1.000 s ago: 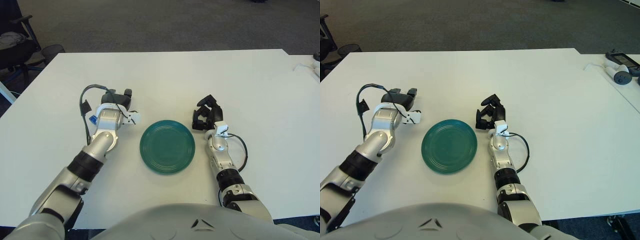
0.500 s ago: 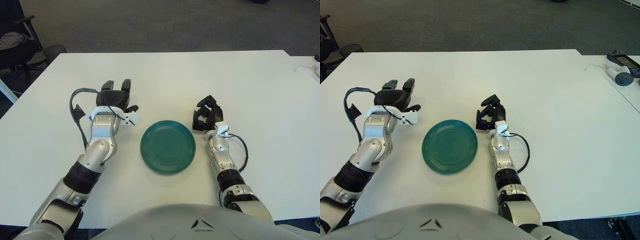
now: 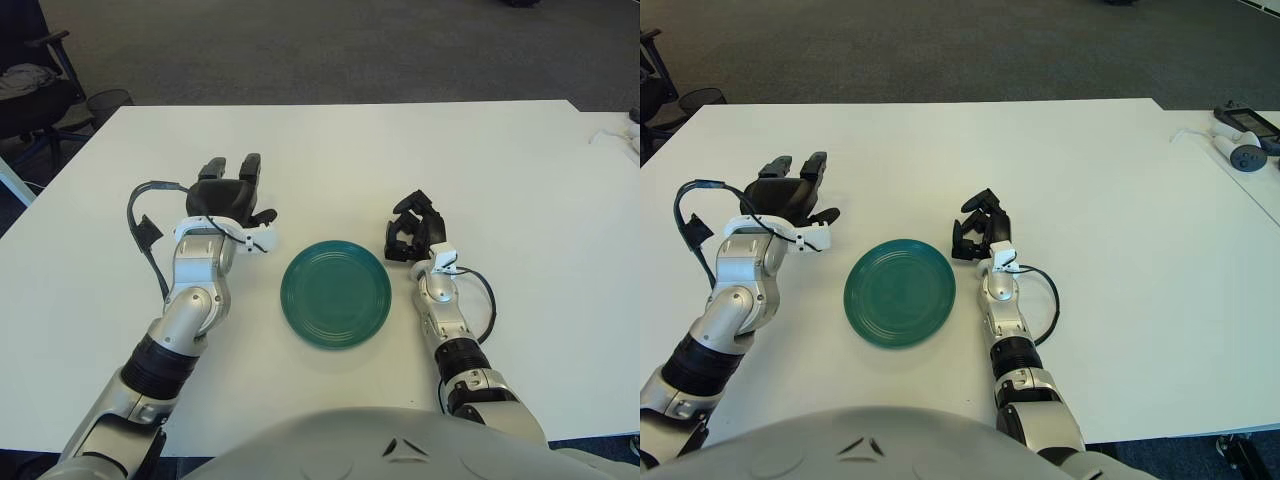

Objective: Put the bottle into the plate.

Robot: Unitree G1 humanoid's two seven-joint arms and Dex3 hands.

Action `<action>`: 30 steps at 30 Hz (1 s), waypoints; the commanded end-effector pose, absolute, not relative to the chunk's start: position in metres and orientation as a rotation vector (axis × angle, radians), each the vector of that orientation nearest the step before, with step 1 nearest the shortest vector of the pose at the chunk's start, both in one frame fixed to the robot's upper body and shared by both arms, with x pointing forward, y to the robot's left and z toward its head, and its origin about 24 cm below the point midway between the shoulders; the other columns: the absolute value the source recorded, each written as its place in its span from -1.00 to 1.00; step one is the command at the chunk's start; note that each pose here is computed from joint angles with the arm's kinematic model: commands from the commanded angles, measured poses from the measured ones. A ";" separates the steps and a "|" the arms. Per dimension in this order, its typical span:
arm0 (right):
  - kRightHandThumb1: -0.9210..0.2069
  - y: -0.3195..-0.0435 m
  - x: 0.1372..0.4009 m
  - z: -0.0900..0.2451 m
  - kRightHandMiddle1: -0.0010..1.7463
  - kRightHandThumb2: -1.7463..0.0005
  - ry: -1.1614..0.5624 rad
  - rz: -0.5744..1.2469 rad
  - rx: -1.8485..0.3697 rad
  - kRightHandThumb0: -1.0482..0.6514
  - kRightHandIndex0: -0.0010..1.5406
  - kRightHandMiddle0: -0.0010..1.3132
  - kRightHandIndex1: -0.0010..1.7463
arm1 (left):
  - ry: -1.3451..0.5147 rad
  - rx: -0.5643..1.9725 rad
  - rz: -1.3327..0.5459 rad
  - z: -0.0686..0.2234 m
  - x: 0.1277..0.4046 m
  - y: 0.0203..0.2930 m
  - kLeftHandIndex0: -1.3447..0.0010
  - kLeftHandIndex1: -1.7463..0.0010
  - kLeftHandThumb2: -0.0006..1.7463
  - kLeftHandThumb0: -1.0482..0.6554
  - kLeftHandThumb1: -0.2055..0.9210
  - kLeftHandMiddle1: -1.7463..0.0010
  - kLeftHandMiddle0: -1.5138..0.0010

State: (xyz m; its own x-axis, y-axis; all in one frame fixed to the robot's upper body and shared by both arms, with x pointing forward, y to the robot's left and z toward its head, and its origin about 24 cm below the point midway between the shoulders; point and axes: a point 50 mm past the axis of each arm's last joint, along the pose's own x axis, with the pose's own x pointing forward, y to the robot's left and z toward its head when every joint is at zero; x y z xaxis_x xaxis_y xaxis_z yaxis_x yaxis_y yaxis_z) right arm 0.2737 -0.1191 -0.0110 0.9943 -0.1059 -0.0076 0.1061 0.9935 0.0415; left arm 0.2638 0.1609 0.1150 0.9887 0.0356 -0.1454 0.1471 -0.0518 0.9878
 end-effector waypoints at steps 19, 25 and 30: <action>0.47 -0.133 0.232 -0.070 1.00 -0.77 0.325 -0.172 0.006 0.23 0.07 -0.17 0.88 | 0.313 1.705 0.025 0.133 0.297 0.191 1.00 1.00 0.11 -1.00 1.00 1.00 0.81; 0.48 -0.131 0.232 -0.070 1.00 -0.78 0.334 -0.179 0.004 0.23 0.08 -0.16 0.88 | 0.426 1.748 0.084 0.125 0.319 0.209 1.00 1.00 0.13 -1.00 1.00 0.99 0.80; 0.49 -0.132 0.232 -0.070 1.00 -0.78 0.339 -0.179 0.006 0.23 0.08 -0.15 0.87 | 0.452 1.763 0.136 0.123 0.322 0.211 0.99 0.99 0.15 -1.00 1.00 0.98 0.78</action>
State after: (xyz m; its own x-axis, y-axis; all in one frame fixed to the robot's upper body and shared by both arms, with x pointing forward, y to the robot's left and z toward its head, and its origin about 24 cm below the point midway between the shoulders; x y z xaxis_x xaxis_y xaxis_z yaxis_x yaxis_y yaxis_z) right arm 0.2750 -0.1192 -0.0100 0.9911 -0.1328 -0.0082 0.1331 0.9903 0.0400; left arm 0.3205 0.2106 0.1252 0.9210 0.3505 -0.1698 0.2348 -0.1516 0.9602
